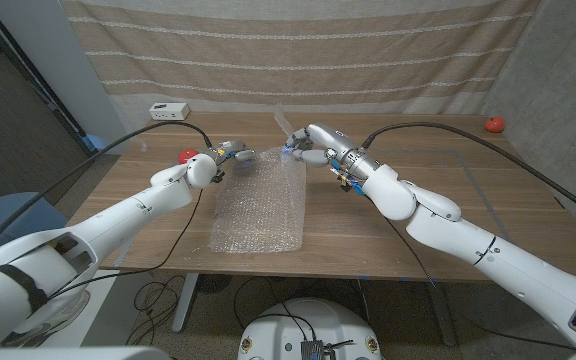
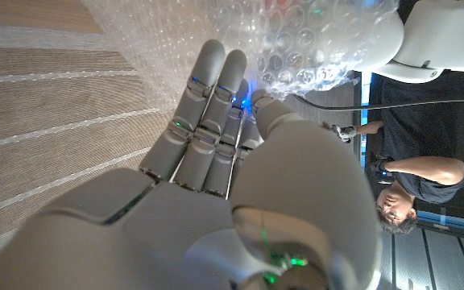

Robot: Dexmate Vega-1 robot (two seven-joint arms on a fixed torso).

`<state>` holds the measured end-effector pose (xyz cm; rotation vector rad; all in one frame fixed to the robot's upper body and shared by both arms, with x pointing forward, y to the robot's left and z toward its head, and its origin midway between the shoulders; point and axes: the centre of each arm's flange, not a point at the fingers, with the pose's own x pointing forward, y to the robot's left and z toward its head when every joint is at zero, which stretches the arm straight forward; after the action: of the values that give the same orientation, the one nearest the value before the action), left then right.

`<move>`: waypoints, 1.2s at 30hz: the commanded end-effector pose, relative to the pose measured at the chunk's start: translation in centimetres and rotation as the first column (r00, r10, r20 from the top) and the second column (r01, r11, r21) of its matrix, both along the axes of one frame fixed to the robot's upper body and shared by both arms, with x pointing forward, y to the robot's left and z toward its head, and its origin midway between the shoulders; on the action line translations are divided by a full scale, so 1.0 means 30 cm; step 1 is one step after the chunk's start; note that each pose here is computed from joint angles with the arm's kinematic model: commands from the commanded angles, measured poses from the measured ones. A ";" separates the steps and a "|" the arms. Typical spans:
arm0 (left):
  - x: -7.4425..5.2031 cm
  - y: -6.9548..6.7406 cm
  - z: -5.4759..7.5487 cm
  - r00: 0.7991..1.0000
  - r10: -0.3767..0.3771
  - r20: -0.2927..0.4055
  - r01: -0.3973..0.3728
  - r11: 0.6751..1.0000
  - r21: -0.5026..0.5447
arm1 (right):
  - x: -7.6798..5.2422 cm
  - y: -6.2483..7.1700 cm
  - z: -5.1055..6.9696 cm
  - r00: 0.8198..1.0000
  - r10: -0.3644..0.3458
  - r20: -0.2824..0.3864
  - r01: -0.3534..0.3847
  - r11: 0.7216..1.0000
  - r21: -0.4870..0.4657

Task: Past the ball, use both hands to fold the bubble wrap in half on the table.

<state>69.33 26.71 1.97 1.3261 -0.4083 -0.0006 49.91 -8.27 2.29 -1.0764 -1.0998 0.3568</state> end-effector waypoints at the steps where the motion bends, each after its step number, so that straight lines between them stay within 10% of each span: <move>1: -0.006 0.006 -0.008 1.000 0.011 -0.006 -0.011 1.000 -0.004 | 0.068 0.090 0.005 0.990 0.144 0.006 -0.144 0.989 -0.035; 13: -0.020 -0.004 -0.015 1.000 0.011 -0.003 -0.011 1.000 -0.007 | 0.102 0.151 -0.013 0.950 0.311 0.033 -0.312 0.950 0.014; 21: -0.034 -0.010 -0.020 1.000 0.011 -0.002 -0.011 1.000 -0.009 | 0.197 0.221 -0.090 0.897 0.420 -0.140 -0.402 0.905 0.140; 28: -0.054 -0.013 -0.011 1.000 0.005 0.008 -0.005 1.000 -0.010 | 0.251 0.247 -0.129 0.866 0.391 -0.313 -0.378 0.920 0.104; 36: -0.115 0.007 0.023 0.998 0.013 0.061 -0.011 0.999 -0.032 | 0.273 0.243 -0.169 0.856 0.367 -0.363 -0.360 0.929 0.090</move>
<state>67.77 26.50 1.41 1.3152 -0.4033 0.0087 56.80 -1.56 -1.07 -0.7493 -1.0639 0.7405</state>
